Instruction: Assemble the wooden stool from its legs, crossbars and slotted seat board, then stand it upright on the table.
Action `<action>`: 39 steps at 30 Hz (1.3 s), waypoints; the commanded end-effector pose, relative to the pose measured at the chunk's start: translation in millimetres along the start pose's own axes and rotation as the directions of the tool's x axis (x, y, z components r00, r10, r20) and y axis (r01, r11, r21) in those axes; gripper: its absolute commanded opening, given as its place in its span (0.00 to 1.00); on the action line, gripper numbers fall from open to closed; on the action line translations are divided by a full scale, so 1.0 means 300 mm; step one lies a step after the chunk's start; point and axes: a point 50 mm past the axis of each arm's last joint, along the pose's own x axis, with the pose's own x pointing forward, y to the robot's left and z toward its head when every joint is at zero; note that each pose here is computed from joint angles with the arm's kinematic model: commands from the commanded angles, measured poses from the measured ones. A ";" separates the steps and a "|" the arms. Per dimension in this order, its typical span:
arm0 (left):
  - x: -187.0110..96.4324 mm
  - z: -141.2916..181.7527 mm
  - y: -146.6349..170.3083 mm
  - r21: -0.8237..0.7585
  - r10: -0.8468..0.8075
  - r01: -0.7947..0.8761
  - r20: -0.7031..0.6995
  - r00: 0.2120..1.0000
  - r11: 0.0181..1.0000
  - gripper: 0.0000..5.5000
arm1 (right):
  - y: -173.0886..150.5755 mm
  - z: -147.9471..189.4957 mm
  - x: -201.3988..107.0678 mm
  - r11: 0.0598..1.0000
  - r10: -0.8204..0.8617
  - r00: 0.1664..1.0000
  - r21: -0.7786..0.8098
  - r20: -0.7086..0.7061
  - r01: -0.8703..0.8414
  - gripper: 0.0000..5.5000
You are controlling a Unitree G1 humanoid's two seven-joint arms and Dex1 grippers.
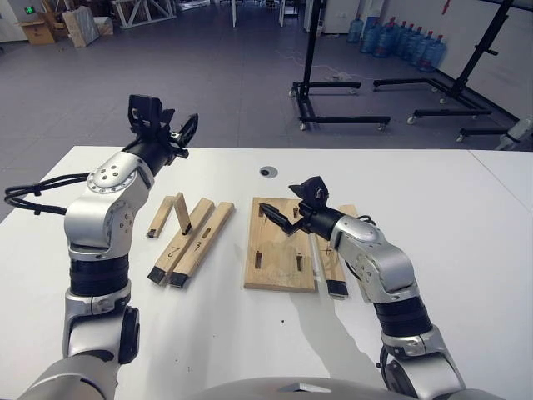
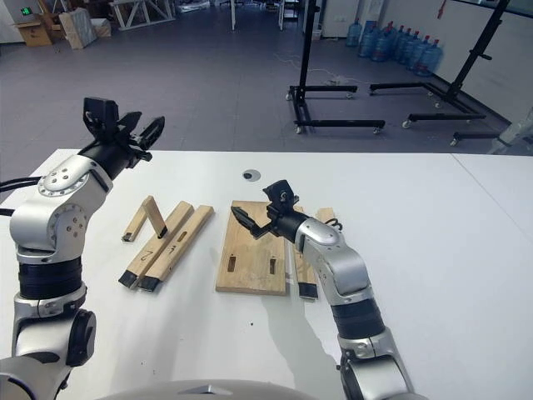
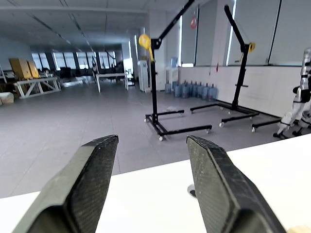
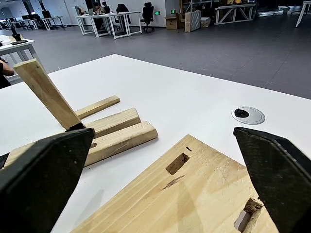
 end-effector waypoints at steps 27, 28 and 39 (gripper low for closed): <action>-0.254 0.186 0.086 -0.245 -0.027 0.023 -0.013 1.000 0.969 0.47 | -0.082 0.004 -0.111 0.990 -0.140 0.990 -0.031 0.025 0.141 0.95; -0.268 0.143 0.088 -0.217 -0.033 0.013 -0.089 0.995 0.976 0.47 | -0.088 0.007 -0.120 0.988 -0.150 0.988 -0.035 0.027 0.151 0.95; -0.434 -0.105 0.042 -0.176 -0.251 0.189 -0.469 0.847 0.966 0.77 | -0.113 0.001 -0.141 0.980 -0.197 0.980 -0.032 0.028 0.198 0.95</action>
